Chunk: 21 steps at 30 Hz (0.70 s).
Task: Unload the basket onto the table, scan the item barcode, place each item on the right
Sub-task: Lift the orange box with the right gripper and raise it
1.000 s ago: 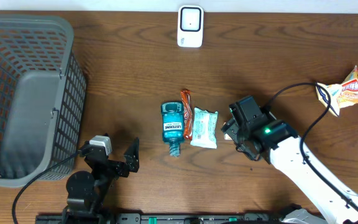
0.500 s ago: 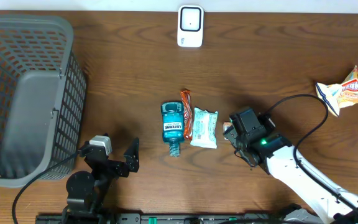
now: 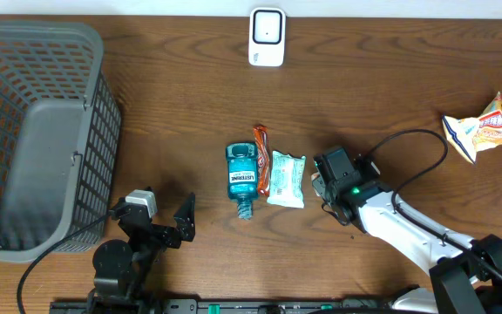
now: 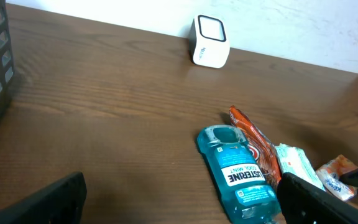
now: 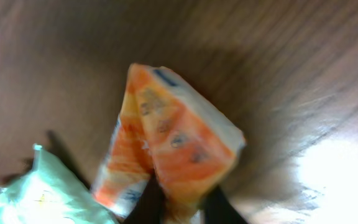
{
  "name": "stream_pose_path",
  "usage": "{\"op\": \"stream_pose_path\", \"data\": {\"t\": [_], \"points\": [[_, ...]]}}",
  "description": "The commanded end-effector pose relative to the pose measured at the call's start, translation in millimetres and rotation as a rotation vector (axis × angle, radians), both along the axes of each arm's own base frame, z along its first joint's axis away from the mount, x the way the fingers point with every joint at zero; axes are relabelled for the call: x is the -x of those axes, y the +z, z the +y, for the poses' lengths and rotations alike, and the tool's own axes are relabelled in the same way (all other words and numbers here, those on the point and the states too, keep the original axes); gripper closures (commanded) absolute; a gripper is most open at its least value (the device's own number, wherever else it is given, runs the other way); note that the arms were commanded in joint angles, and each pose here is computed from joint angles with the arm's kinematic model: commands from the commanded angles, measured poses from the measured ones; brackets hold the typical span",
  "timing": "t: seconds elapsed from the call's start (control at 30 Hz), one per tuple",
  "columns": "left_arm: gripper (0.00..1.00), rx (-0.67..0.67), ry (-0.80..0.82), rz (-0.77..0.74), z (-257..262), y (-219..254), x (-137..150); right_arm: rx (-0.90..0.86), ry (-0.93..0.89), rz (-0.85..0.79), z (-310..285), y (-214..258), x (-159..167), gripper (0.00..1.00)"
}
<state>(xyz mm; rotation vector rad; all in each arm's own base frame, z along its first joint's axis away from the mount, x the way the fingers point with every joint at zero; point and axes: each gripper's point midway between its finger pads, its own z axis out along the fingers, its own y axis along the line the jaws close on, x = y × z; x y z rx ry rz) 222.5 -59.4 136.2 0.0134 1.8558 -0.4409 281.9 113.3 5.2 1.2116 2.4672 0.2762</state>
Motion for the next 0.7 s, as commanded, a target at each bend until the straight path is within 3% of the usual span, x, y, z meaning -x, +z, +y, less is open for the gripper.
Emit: {"op": "stream_pose_path", "data": {"t": [0.0, 0.3, 0.47, 0.67], "points": [[0.02, 0.002, -0.009, 0.032, -1.4, -11.0, 1.9, 0.021, 0.008, 0.117, -6.8, -28.4, 24.2, 0.99], [0.02, 0.002, -0.009, 0.032, -1.4, -11.0, 1.9, -0.022, 0.231, -0.022, 18.8, -3.2, -0.3, 0.99], [0.02, 0.002, -0.009, 0.032, -1.4, -11.0, 1.9, -0.04, 0.381, -0.288, 39.2, 55.1, -34.1, 0.99], [0.02, 0.002, -0.009, 0.032, -1.4, -11.0, 1.9, -0.151, 0.415, -0.55, 57.9, 129.6, -52.1, 0.99]]}}
